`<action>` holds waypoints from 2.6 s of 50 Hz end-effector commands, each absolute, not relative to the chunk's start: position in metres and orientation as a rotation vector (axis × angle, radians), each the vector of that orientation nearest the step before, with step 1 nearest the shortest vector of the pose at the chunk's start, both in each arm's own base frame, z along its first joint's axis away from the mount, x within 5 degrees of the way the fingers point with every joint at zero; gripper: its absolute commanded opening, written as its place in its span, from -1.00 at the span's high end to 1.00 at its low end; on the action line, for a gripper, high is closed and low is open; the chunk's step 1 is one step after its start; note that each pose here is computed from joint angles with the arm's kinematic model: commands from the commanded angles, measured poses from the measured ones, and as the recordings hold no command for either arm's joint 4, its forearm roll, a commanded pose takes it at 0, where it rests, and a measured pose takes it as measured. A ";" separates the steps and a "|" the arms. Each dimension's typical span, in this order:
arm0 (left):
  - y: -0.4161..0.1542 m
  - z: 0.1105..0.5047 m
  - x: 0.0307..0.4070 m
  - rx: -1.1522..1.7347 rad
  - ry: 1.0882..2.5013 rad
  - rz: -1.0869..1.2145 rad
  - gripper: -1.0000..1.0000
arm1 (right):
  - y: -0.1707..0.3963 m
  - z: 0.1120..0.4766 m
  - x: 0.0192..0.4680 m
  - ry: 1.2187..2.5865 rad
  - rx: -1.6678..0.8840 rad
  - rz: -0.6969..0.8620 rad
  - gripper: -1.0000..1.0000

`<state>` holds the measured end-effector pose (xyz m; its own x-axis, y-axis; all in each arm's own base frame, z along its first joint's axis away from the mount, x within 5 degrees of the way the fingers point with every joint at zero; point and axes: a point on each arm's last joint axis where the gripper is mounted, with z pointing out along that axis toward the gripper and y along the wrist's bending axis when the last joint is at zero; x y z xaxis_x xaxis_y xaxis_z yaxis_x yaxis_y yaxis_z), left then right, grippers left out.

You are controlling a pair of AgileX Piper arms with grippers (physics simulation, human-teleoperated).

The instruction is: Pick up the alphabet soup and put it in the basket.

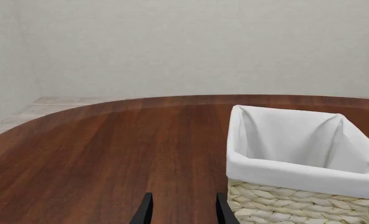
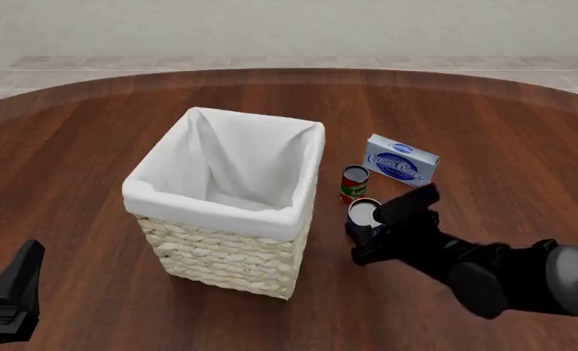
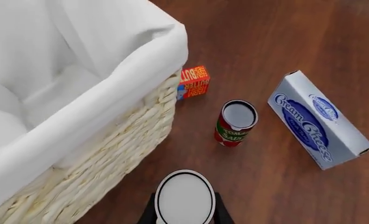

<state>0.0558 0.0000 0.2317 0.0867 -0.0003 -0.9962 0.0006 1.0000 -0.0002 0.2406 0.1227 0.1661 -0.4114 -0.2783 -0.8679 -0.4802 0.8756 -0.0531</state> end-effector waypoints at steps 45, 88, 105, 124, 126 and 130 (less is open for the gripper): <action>0.000 0.232 0.056 0.000 1.484 -0.001 -1.00 | 0.107 0.250 0.220 1.843 -0.591 0.190 1.00; 0.000 0.232 0.056 0.000 1.484 -0.001 -1.00 | 0.112 0.296 0.222 1.750 -0.633 0.169 1.00; 0.000 0.232 0.056 0.000 1.484 -0.001 -1.00 | 0.121 0.305 0.235 1.721 -0.648 0.163 1.00; 0.000 0.232 0.056 0.000 1.484 -0.001 -1.00 | 0.132 0.314 0.247 1.694 -0.658 0.171 1.00; 0.000 0.232 0.056 0.000 1.484 -0.001 -1.00 | 0.133 0.314 0.248 1.691 -0.659 0.172 1.00; 0.000 0.232 0.056 0.000 1.484 -0.001 -1.00 | 0.135 0.317 0.249 1.686 -0.661 0.173 1.00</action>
